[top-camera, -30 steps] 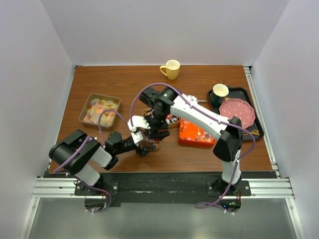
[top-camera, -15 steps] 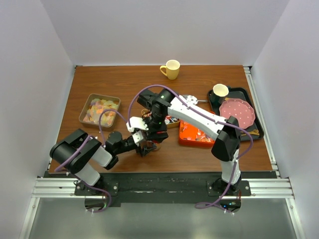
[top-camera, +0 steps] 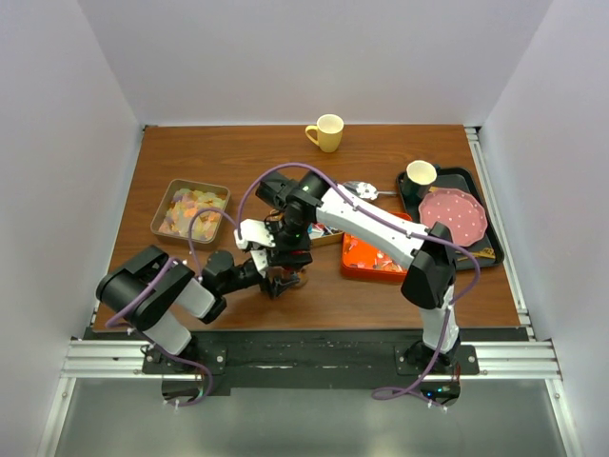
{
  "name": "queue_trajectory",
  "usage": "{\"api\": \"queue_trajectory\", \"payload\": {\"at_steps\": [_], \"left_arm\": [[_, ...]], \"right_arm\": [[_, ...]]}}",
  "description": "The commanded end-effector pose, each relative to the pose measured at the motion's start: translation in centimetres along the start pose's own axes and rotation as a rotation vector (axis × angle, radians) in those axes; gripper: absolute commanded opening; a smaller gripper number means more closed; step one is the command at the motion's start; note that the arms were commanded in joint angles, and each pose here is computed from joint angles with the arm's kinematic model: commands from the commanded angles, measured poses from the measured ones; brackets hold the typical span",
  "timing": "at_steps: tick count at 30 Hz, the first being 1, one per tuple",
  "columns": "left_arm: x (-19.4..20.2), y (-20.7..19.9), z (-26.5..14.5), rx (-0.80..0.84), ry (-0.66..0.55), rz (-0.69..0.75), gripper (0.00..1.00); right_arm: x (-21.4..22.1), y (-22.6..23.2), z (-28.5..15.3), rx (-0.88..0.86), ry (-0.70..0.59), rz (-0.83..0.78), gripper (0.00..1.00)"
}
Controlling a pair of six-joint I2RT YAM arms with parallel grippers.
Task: Pack the candies
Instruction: Close the bottle lid on the packing bottle.
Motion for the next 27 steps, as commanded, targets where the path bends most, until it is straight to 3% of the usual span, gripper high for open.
{"api": "queue_trajectory", "payload": {"at_steps": [1,4,17,27], "left_arm": [[-0.6,0.3,0.5,0.003,-0.024,0.040,0.09],[-0.6,0.4,0.6,0.002,-0.024,0.036,0.09],[-0.5,0.5,0.8,-0.005,-0.024,0.024,0.09],[-0.1,0.6,1.0,-0.002,-0.010,0.006,0.09]], "right_arm": [[0.1,-1.7,0.0,0.092,0.014,0.043,0.43],[0.0,-1.9,0.1,0.125,-0.010,0.051,0.43],[4.5,-2.5,1.2,0.136,0.158,0.102,0.43],[6.1,-2.8,1.7,0.099,0.138,0.216,0.45]]}}
Point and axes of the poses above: each gripper's point midway between its finger pads, its own z axis out along the fingers, its own y axis along the line the jaws close on, x = y × z, the point moved 1 cm from there along -z, back along the fingers, and after that the axes turned 4 degrees about z, right-handed, at the moved point
